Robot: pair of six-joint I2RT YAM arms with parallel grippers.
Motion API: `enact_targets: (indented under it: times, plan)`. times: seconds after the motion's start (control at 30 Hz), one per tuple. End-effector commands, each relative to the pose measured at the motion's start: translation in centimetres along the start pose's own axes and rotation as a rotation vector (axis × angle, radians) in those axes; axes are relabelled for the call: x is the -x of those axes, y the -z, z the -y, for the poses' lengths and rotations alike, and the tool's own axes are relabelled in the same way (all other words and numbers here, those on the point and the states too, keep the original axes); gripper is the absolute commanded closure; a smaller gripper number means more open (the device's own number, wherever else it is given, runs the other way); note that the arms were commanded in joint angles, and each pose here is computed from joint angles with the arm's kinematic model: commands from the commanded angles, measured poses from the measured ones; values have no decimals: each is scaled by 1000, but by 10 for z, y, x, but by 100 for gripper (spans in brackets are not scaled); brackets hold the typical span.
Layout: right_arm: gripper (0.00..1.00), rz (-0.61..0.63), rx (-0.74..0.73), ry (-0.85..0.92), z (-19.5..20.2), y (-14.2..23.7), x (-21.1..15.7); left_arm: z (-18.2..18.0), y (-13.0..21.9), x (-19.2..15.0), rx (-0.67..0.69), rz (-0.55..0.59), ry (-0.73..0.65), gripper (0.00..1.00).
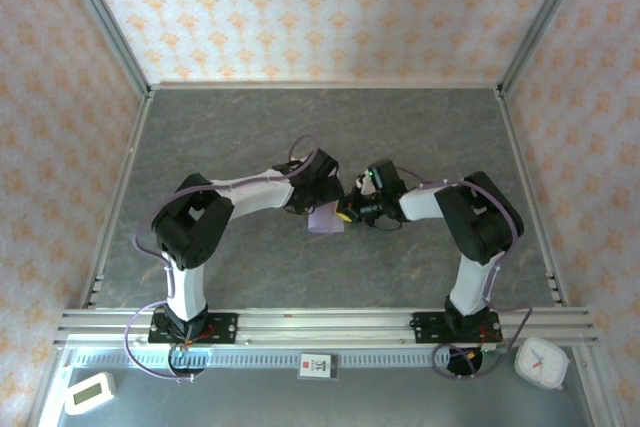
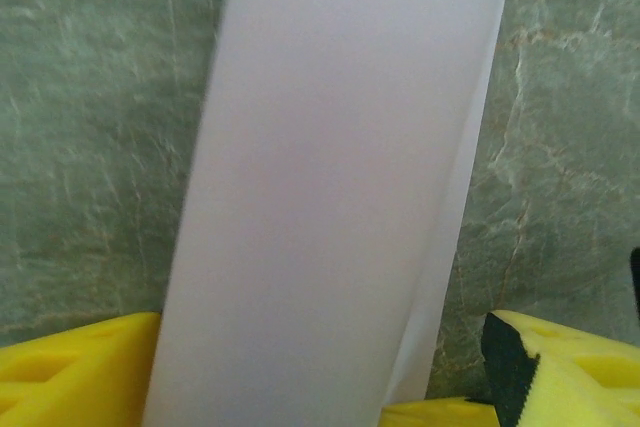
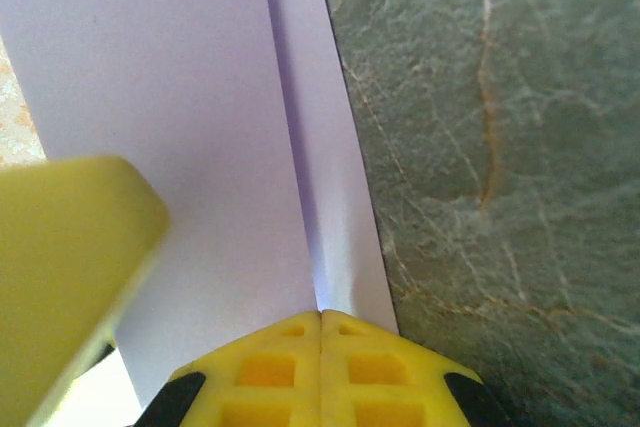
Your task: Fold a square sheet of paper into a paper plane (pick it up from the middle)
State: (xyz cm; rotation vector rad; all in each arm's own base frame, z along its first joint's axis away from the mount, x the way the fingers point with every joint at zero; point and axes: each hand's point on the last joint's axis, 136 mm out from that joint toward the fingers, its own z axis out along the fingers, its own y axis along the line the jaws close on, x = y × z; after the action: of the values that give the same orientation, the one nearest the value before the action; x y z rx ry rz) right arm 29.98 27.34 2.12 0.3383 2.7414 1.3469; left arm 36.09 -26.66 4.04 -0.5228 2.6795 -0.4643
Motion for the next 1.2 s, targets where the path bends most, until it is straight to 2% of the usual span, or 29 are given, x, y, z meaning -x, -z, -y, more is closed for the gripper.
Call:
enact_targets:
  times: [0.0,0.23,0.33,0.47,0.7,0.87,1.03,1.17]
  plan:
    - [99,24,-174,-103,49,-2,-5,3,18,19,-64,45,-14,14]
    - [99,28,-178,-107,50,-3,-5,-16,26,29,-54,82,-5,13]
    - [99,27,-180,-108,51,-3,-5,-33,25,28,-17,90,4,16]
    - [99,27,-178,-108,50,-3,-5,-46,24,26,-19,111,10,25]
    - [99,20,-163,-102,46,-4,-5,-22,31,25,-175,116,44,25]
    - [98,18,-89,-56,14,-1,6,4,35,22,-265,102,72,24]
    - [97,75,-35,-24,-20,15,28,29,34,17,-307,86,71,24]
    - [95,128,-36,-48,-15,31,40,43,29,10,-318,71,67,23]
